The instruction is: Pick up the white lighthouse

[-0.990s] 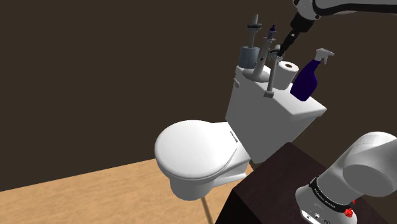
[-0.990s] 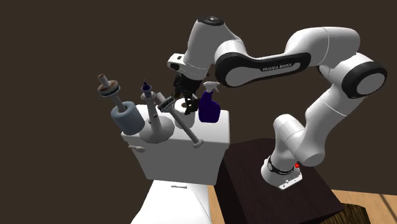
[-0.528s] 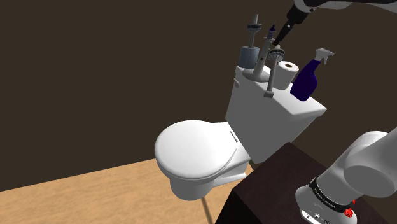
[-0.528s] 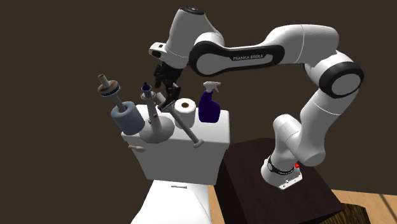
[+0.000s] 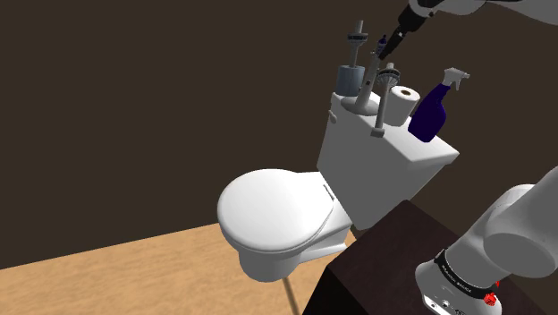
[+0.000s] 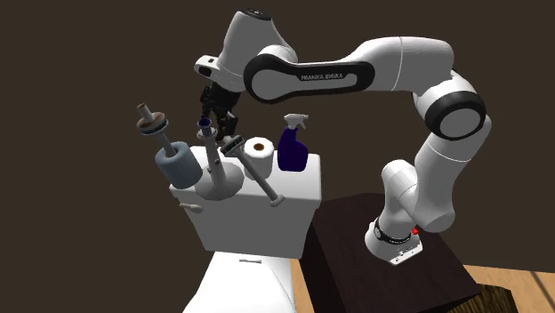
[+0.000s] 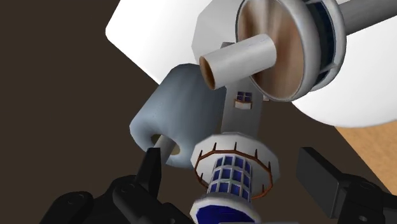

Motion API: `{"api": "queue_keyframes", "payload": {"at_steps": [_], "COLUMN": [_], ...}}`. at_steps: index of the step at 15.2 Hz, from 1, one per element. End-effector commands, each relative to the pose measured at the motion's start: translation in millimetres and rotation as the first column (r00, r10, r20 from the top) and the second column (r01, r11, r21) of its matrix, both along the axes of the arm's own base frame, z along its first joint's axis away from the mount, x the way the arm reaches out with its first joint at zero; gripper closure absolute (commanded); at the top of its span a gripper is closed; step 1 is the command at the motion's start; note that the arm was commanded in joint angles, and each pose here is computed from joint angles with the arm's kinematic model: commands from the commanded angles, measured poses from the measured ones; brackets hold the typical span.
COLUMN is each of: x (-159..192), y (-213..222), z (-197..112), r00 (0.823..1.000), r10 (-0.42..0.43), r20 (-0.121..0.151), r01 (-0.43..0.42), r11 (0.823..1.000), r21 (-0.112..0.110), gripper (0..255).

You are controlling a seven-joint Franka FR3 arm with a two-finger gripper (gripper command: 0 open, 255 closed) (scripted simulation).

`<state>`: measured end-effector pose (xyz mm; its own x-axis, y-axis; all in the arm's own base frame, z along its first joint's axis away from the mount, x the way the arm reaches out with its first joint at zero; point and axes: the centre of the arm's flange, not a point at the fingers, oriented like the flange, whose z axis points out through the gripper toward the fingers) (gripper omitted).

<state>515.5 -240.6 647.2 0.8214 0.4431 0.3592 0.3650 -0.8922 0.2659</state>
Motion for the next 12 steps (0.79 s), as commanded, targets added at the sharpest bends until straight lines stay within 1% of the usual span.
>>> {"api": "queue_keyframes", "payload": {"at_steps": [1,3,5,6,12], "x": [1,1,1,0,1], "y": [-1,-1,-1,0,0], "z": [-10,-24,-24,-23,-23], "r00": [1.0,1.0,1.0,1.0,1.0], "r10": [0.0,0.0,0.0,0.0,0.0], "r20": [0.001,0.001,0.001,0.001,0.001], "r01": [0.0,0.0,0.0,0.0,0.0], "r11": [1.0,1.0,1.0,1.0,1.0], "r21": [0.0,0.0,0.0,0.0,0.0], "gripper": [0,0,0,255,255]}}
